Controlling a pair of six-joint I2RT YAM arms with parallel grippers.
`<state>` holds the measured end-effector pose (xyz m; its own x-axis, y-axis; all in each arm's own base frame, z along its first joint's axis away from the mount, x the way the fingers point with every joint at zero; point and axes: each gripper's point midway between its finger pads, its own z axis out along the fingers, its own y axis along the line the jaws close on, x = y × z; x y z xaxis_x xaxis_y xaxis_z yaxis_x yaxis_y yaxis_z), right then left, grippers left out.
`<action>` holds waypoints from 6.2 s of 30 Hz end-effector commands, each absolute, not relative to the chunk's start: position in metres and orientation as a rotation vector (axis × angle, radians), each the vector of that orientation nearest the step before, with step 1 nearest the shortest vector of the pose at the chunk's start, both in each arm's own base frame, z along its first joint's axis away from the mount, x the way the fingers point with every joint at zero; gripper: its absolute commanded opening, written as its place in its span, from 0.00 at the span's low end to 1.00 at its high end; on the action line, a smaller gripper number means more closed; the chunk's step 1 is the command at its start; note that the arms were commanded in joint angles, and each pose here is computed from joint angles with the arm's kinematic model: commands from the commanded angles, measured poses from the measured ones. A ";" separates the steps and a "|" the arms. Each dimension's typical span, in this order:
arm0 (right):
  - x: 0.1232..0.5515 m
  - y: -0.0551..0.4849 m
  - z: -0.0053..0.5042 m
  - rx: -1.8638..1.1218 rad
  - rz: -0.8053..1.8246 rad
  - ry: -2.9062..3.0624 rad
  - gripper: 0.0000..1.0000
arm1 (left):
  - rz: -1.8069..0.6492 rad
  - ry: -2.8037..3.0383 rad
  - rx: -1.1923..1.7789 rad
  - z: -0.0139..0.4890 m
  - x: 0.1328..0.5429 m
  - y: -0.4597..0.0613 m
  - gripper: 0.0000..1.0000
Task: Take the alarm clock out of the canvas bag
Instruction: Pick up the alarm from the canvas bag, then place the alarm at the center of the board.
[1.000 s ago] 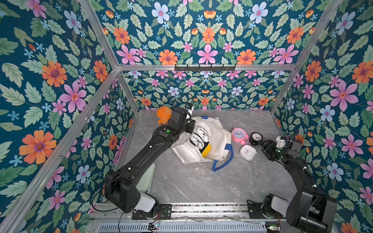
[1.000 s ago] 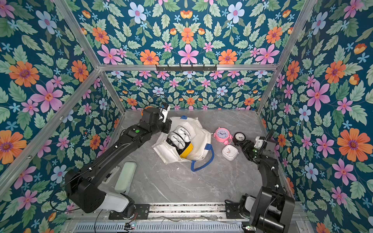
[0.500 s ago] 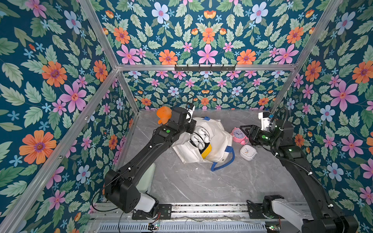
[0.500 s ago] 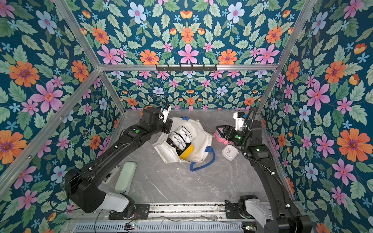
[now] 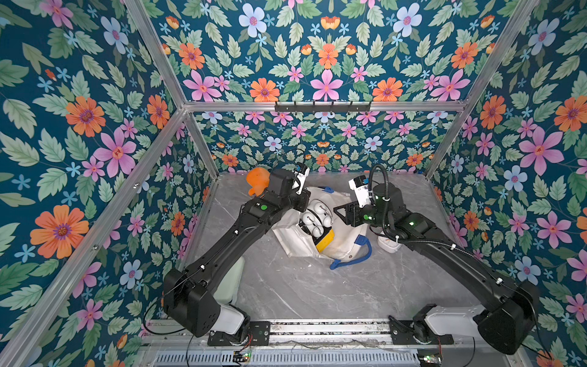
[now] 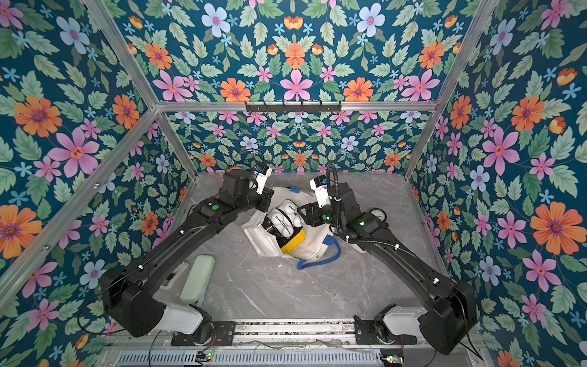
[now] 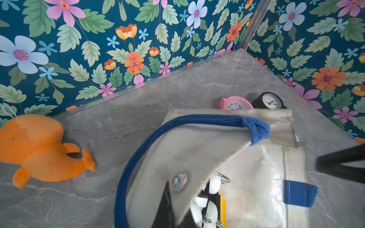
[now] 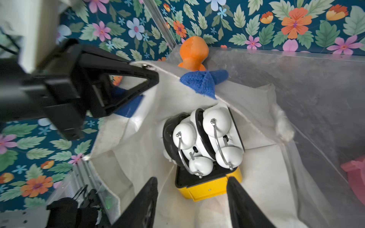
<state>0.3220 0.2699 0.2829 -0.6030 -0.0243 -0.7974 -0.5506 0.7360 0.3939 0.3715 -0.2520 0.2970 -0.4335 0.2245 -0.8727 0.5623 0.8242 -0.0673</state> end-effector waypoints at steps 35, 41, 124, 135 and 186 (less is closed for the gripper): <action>0.364 0.296 0.185 -0.408 0.510 2.360 0.40 | -0.500 1.910 0.601 0.321 0.375 -0.265 0.00; 0.367 0.296 0.169 -0.407 0.486 2.389 0.34 | -0.502 1.908 0.602 0.322 0.376 -0.265 0.00; 0.263 0.132 0.375 -0.235 0.688 2.120 0.00 | -0.259 1.903 0.301 0.333 0.394 -0.207 0.00; 0.284 0.123 0.342 -0.139 0.715 2.200 0.00 | -0.227 1.903 0.284 0.337 0.393 -0.193 0.00; 0.345 0.178 0.183 -0.036 0.978 2.457 0.00 | -0.207 1.916 0.292 0.338 0.387 -0.172 0.00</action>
<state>0.3362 0.1774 0.1758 -0.9021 0.1523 -0.4037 -0.1634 0.7453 0.6464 0.3782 -0.1671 0.3120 -0.4246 0.1648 -0.8903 0.3036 0.9523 0.0315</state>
